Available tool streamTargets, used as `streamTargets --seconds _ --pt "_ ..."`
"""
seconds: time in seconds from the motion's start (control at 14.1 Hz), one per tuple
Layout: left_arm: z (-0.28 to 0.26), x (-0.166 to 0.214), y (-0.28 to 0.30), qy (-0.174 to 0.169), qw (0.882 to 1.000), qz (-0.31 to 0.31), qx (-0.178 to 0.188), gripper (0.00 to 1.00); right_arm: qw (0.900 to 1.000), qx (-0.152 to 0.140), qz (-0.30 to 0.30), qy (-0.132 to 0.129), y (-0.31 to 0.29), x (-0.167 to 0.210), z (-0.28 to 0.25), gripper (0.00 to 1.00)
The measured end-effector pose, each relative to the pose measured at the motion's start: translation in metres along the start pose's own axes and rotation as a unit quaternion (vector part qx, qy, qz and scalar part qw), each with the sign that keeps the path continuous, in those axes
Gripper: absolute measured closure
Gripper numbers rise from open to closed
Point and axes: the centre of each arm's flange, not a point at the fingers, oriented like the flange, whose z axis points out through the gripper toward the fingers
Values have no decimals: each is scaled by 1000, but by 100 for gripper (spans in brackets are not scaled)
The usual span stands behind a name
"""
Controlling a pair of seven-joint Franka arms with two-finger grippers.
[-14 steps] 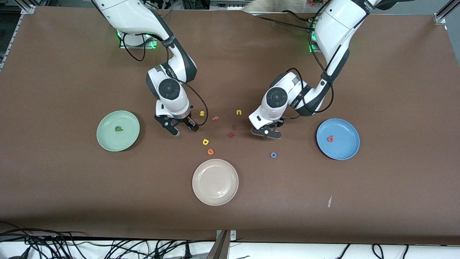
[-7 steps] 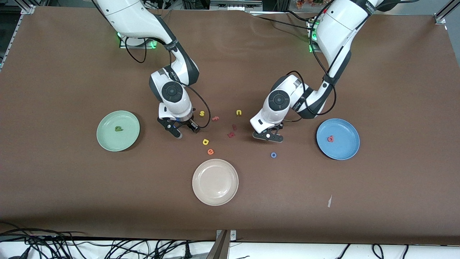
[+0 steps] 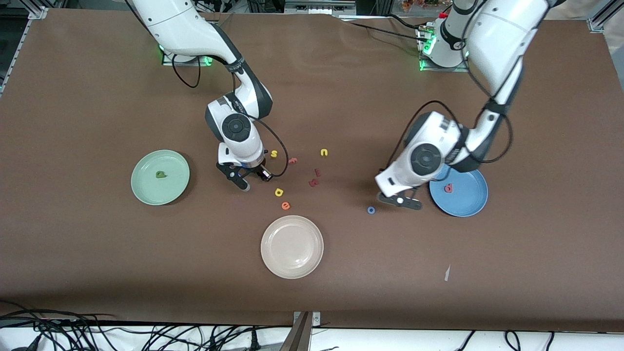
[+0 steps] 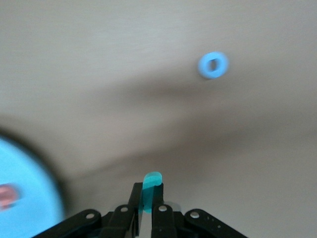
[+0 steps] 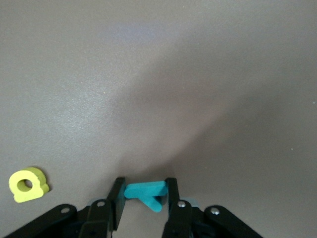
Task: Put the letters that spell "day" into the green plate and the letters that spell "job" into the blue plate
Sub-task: 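Place the y on the green plate while the left gripper places the r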
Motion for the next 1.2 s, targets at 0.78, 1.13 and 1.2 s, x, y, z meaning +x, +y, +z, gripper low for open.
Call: streamTargets --seconds 0.78,1.13,1.2 --pt "21 -18 -152 -55 992 110 -28 70 986 -99 -137 -7 46 125 -87 62" --pt "-5 -1 -120 -28 996 70 -39 19 973 -99 -204 -32 128 197 -76 62" --pt "-4 4 -104 -27 997 46 -47 10 972 -94 -213 -31 145 204 -68 62"
